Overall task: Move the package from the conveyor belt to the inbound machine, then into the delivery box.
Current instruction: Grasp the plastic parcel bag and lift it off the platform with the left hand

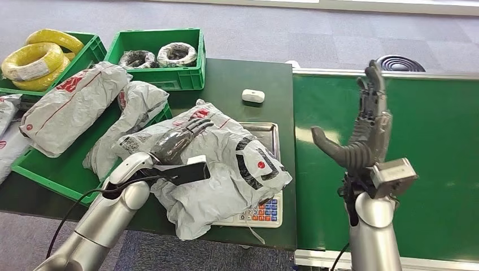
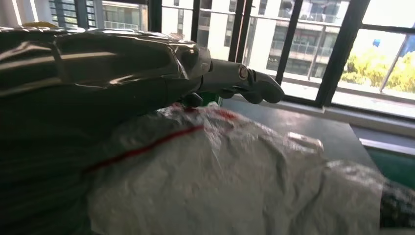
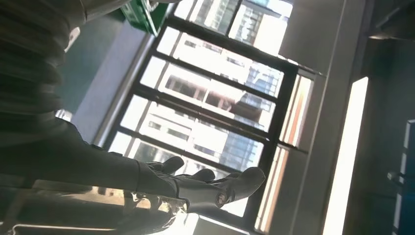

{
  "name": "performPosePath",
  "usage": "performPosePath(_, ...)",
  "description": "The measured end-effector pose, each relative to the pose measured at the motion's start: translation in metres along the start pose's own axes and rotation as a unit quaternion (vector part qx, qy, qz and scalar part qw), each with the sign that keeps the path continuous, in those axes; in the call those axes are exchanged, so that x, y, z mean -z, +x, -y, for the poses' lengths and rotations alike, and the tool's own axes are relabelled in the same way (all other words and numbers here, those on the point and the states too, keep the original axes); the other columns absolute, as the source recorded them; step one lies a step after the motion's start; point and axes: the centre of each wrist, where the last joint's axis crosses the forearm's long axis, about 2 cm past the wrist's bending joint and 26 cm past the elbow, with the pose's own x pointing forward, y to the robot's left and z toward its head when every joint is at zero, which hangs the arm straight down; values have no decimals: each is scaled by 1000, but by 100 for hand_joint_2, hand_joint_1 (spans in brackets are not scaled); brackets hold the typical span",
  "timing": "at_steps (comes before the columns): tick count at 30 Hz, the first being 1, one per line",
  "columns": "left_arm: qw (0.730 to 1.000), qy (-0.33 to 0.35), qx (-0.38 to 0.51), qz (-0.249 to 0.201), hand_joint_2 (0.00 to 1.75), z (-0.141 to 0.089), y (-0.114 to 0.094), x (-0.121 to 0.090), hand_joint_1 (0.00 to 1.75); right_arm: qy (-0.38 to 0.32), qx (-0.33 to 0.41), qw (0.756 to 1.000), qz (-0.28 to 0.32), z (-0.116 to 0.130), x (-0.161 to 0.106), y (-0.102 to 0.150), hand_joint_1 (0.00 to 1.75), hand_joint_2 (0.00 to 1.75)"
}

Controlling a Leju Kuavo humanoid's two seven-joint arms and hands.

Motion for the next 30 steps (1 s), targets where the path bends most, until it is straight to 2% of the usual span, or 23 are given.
performPosePath(3, 998, -51, 23, -20, 175, 19, -7, 8, 175, -36, -51, 998, 24, 18, -20, 22, 0, 175)
performPosePath(11, 988, -110, 105, -34, 175, 46, -4, 33, 175, -78, -113, 990, 22, 42, -62, 61, 0, 175)
performPosePath(19, 988, -15, 148, -42, 175, 42, 10, 42, 175, -57, -127, 990, 14, 39, -74, 68, 0, 175)
performPosePath(21, 986, 26, 161, -34, 175, 38, 16, 41, 175, -48, -126, 991, 14, 37, -75, 68, 0, 175)
performPosePath(23, 976, 103, 189, -22, 175, 27, 29, 38, 175, -35, -124, 992, 11, 33, -76, 68, 0, 175)
performPosePath(26, 952, 209, 224, -4, 175, -8, 54, 32, 175, -26, -122, 992, 5, 27, -79, 68, 0, 175)
performPosePath(30, 921, 312, 231, 22, 175, -42, 72, 19, 175, -31, -118, 992, -2, 22, -82, 69, 0, 175)
